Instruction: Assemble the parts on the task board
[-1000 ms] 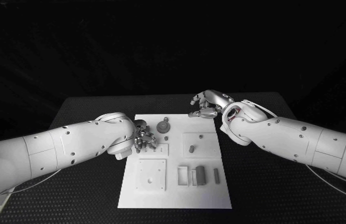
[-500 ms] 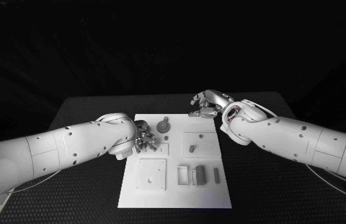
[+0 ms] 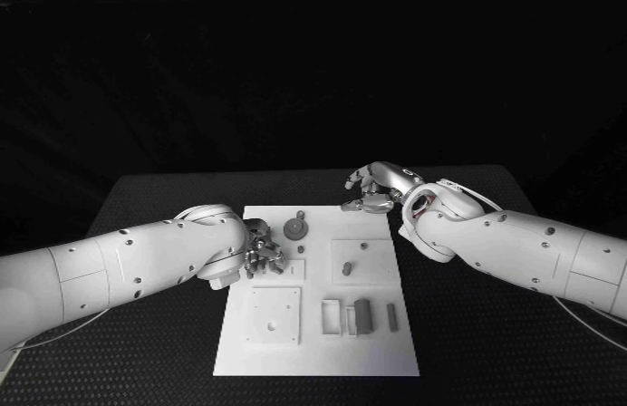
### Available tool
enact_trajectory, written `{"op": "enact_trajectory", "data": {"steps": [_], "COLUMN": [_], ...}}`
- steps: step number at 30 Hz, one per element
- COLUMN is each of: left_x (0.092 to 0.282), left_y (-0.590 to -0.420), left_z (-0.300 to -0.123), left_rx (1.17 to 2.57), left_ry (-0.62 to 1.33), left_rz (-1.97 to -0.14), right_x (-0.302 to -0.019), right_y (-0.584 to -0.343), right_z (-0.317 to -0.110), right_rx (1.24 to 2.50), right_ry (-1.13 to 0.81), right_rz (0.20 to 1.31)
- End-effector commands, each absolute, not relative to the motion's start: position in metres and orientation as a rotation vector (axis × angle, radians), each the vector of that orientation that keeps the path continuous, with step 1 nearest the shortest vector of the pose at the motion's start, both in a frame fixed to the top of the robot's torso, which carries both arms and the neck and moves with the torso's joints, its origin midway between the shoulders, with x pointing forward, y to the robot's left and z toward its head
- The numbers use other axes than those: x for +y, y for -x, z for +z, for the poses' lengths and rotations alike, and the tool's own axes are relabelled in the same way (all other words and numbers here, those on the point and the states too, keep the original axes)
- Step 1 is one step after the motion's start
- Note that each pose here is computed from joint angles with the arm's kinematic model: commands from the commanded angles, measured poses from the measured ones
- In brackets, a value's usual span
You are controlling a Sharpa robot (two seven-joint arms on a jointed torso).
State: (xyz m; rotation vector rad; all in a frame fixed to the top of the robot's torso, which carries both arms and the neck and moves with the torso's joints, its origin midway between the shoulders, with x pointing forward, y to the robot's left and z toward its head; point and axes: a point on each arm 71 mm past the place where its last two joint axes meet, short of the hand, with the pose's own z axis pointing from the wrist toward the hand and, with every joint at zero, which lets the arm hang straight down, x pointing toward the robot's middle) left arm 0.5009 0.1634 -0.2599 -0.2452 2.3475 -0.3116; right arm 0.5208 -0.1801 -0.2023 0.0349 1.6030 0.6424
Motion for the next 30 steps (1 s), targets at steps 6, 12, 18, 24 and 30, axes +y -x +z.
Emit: {"op": "enact_trajectory", "data": {"steps": [6,12,18,24,30], "left_x": [0.1622,0.1623,0.1621,0.1616,0.1604], "left_y": [-0.5007,-0.5015,-0.5024,-0.5022,-0.5017], "left_z": [-0.2608,-0.2612,-0.2610,-0.2607,-0.2603], "left_rx": [2.352,2.343,2.327,2.322,2.308], "left_ry": [0.216,0.224,0.231,0.234,0.241], "left_rz": [-0.296,-0.293,-0.298,-0.307,-0.322], "right_x": [-0.1794,-0.1794,-0.1794,-0.1799,-0.1799], "right_y": [-0.5206,-0.5207,-0.5207,-0.5210,-0.5210], "right_z": [-0.2029,-0.2029,-0.2029,-0.2030,-0.2035], "right_rx": [1.612,1.613,1.612,1.612,1.620], "right_ry": [-0.030,-0.031,-0.031,-0.032,-0.035], "right_rz": [0.643,0.643,0.643,0.641,0.643]}}
